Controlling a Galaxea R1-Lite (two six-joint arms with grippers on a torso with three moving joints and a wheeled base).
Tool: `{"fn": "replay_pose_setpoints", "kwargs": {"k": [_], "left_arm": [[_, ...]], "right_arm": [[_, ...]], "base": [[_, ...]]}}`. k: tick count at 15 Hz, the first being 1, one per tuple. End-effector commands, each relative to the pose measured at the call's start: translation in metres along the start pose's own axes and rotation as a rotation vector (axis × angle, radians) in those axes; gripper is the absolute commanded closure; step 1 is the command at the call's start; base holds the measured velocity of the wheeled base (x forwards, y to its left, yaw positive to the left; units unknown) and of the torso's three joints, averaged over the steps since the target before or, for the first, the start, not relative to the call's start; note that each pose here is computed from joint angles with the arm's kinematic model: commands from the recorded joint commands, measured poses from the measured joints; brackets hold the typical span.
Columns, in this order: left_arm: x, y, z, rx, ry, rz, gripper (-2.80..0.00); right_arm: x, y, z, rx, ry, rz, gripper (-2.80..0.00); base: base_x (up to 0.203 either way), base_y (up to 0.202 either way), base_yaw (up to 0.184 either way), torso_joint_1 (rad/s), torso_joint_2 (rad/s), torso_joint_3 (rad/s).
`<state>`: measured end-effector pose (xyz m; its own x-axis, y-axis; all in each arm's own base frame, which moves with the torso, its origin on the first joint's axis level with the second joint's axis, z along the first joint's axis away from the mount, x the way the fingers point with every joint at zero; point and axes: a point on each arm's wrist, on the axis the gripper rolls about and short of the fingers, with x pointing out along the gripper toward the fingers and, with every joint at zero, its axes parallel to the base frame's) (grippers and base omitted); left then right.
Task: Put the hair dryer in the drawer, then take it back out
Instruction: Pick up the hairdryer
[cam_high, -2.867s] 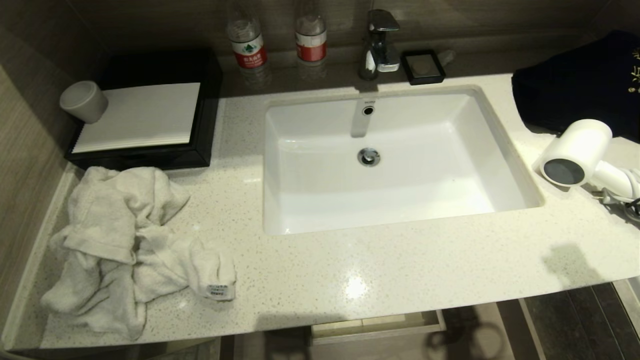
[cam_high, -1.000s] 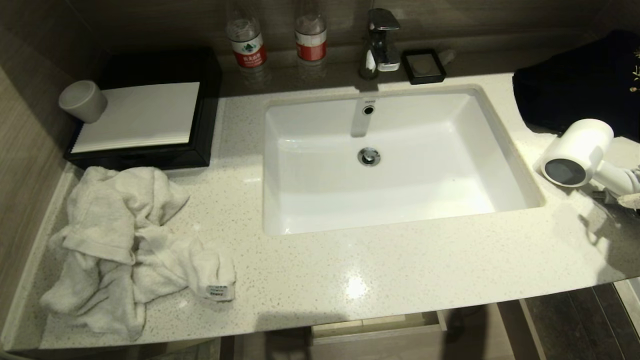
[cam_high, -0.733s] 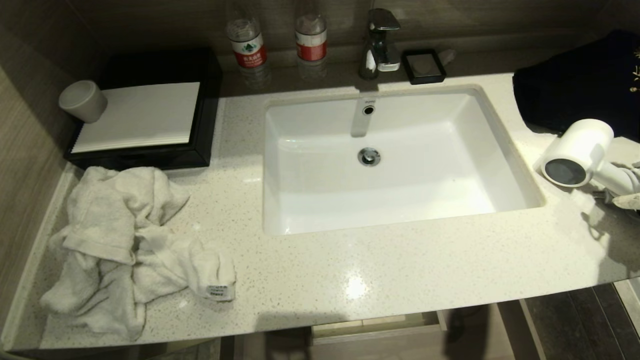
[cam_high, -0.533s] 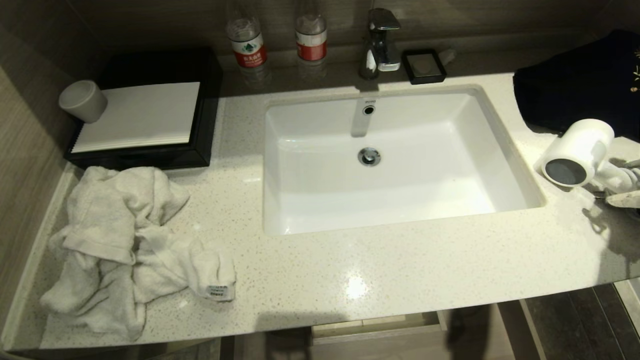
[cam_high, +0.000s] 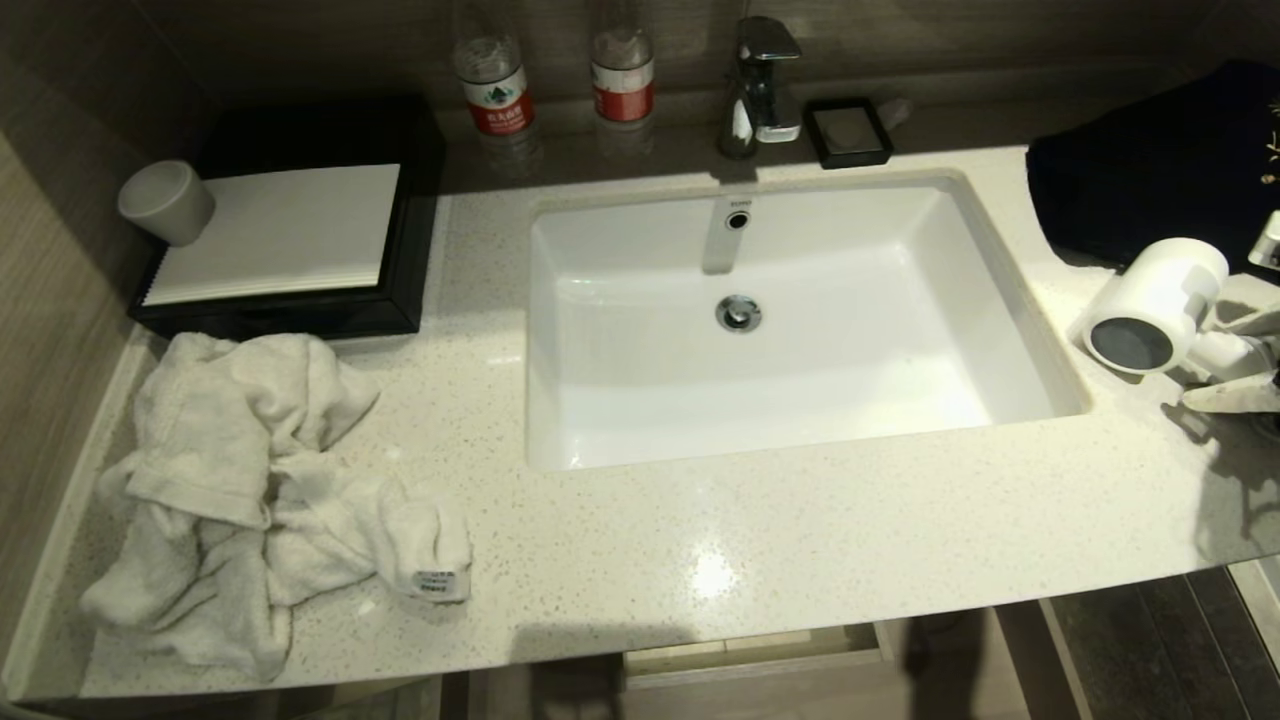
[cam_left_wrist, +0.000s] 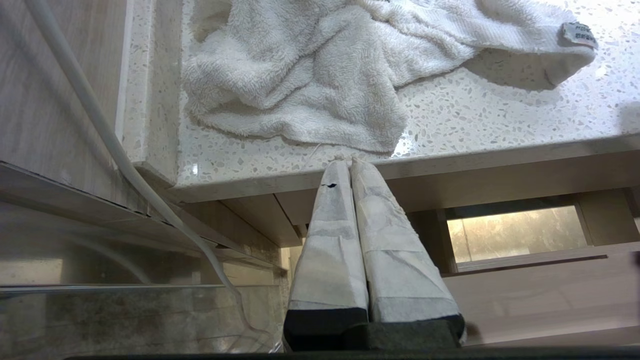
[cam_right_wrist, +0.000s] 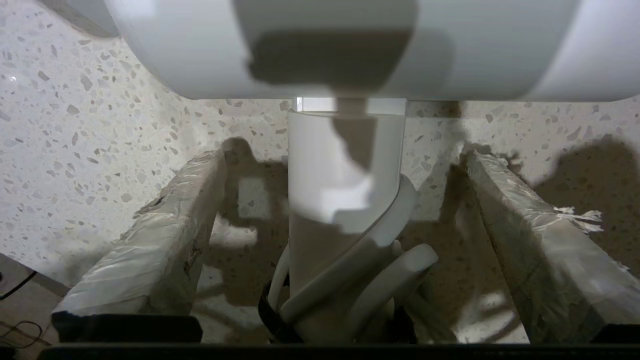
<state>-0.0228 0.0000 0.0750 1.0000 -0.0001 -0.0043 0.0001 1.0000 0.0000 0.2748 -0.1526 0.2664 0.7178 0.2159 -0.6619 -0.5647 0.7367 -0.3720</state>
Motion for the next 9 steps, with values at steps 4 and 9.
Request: {"fn": "replay_pose_setpoints", "kwargs": {"k": [4,9], "left_arm": [[-0.0001,0.0000,0.0001,-0.001,-0.001,0.000,0.00],[-0.0002,0.0000,0.0002,0.000,-0.002,0.000,0.00]], "right_arm": [[0.0124,-0.0028,0.0004,-0.001,-0.057,0.054,0.00],[0.0101,0.0000,0.0040,-0.004,-0.059,0.054,0.00]], "base": [[0.000,0.000,0.000,0.000,0.00,0.000],[0.000,0.000,0.000,0.000,0.00,0.000]]}}
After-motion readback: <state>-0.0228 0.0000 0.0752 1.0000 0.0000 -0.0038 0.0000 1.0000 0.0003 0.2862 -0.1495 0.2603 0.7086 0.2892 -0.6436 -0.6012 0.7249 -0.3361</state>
